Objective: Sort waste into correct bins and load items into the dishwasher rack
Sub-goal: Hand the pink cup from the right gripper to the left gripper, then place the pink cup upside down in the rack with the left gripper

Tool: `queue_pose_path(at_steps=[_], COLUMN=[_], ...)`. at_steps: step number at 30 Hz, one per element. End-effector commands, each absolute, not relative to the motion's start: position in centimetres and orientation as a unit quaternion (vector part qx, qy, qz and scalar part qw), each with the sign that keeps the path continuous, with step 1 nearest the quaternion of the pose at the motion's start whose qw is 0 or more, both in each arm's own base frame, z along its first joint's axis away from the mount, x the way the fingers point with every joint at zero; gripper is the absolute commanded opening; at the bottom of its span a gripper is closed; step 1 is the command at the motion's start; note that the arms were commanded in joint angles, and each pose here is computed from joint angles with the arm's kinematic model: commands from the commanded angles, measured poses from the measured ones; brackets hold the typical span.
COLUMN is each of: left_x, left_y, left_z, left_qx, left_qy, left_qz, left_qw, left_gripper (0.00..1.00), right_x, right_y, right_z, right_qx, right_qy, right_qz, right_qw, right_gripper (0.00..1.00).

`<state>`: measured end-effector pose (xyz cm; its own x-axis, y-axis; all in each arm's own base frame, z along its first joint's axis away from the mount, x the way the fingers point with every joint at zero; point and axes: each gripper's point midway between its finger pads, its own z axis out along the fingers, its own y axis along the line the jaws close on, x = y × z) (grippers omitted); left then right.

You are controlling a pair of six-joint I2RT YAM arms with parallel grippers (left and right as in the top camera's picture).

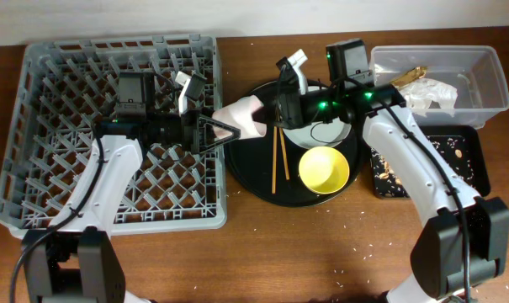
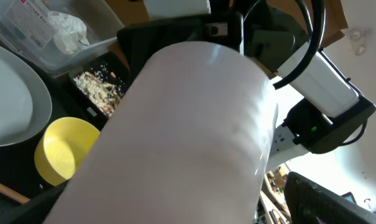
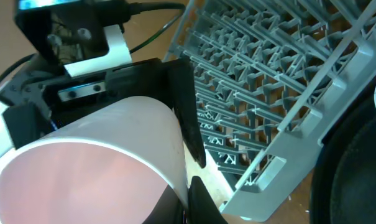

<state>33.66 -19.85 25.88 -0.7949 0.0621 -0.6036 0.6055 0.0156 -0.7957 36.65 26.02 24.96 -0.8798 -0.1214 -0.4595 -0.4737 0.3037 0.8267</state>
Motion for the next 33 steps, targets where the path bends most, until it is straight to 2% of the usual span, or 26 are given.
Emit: queue_pose_path(at_steps=[1, 3, 7, 9, 10, 11, 12, 13, 15, 20, 26, 27, 28, 30, 33], left_x=[33.5, 33.3, 33.3, 33.3, 33.3, 33.3, 33.4, 33.5, 33.7, 35.4, 40.0, 40.5, 40.9, 40.5, 38.1], left_y=[-19.8, -19.8, -19.8, -19.8, -19.8, -19.8, -19.8, -19.8, -19.7, -17.2, -10.9, -10.2, -9.2, -7.4, -6.0], left_z=[26.3, 26.5, 26.6, 26.6, 26.6, 26.5, 26.4, 26.5, 26.7, 27.1, 26.7, 26.5, 26.1, 24.6, 22.6], left_qx=[0.247, 0.248, 0.249, 0.249, 0.249, 0.249, 0.248, 0.252, 0.262, 0.252, 0.125, 0.104, 0.073, 0.028, -0.002], left_qy=[0.672, 0.667, 0.666, 0.666, 0.666, 0.667, 0.669, 0.668, 0.664, 0.668, 0.765, 0.786, 0.817, 0.884, 0.942], left_qz=[-0.668, -0.673, -0.674, -0.673, -0.673, -0.673, -0.67, -0.669, -0.666, -0.651, -0.547, -0.518, -0.47, -0.35, -0.21], left_qw=[0.203, 0.201, 0.201, 0.201, 0.202, 0.202, 0.203, 0.207, 0.218, 0.259, 0.315, 0.322, 0.325, 0.31, 0.263], left_gripper=[0.96, 0.89, 0.65, 0.47, 0.43, 0.43, 0.42, 0.43, 0.43, 0.42, 0.41, 0.41, 0.37, 0.31, 0.31], right_x=[36.7, 36.9, 37.4, 37.4, 37.4, 37.4, 37.4, 37.4, 37.5, 38.6, 40.4, 40.4, 40.3, 40.1, 40.0], right_y=[27.6, 28.0, 28.2, 28.2, 28.2, 28.2, 28.2, 28.2, 28.1, 26.8, 22.2, 21.6, 21.0, 19.7, 18.5], right_z=[23.4, 23.1, 22.6, 22.5, 22.5, 22.5, 22.5, 22.5, 22.5, 22.2, 19.7, 19.1, 18.4, 17.1, 15.9], right_qx=[-0.196, -0.193, -0.186, -0.185, -0.185, -0.186, -0.186, -0.186, -0.185, -0.168, -0.11, -0.103, -0.093, -0.077, -0.059], right_qy=[0.798, 0.799, 0.799, 0.799, 0.799, 0.799, 0.799, 0.799, 0.799, 0.808, 0.851, 0.861, 0.872, 0.89, 0.909], right_qz=[0.549, 0.551, 0.554, 0.554, 0.554, 0.554, 0.554, 0.554, 0.554, 0.543, 0.487, 0.472, 0.456, 0.426, 0.391], right_qw=[0.15, 0.148, 0.145, 0.143, 0.143, 0.143, 0.143, 0.144, 0.144, 0.156, 0.162, 0.16, 0.153, 0.141, 0.133], right_gripper=[0.04, 0.04, 0.04, 0.04, 0.04, 0.11, 0.31, 0.42, 0.56, 0.69, 0.77, 0.78, 0.83, 0.98, 0.99])
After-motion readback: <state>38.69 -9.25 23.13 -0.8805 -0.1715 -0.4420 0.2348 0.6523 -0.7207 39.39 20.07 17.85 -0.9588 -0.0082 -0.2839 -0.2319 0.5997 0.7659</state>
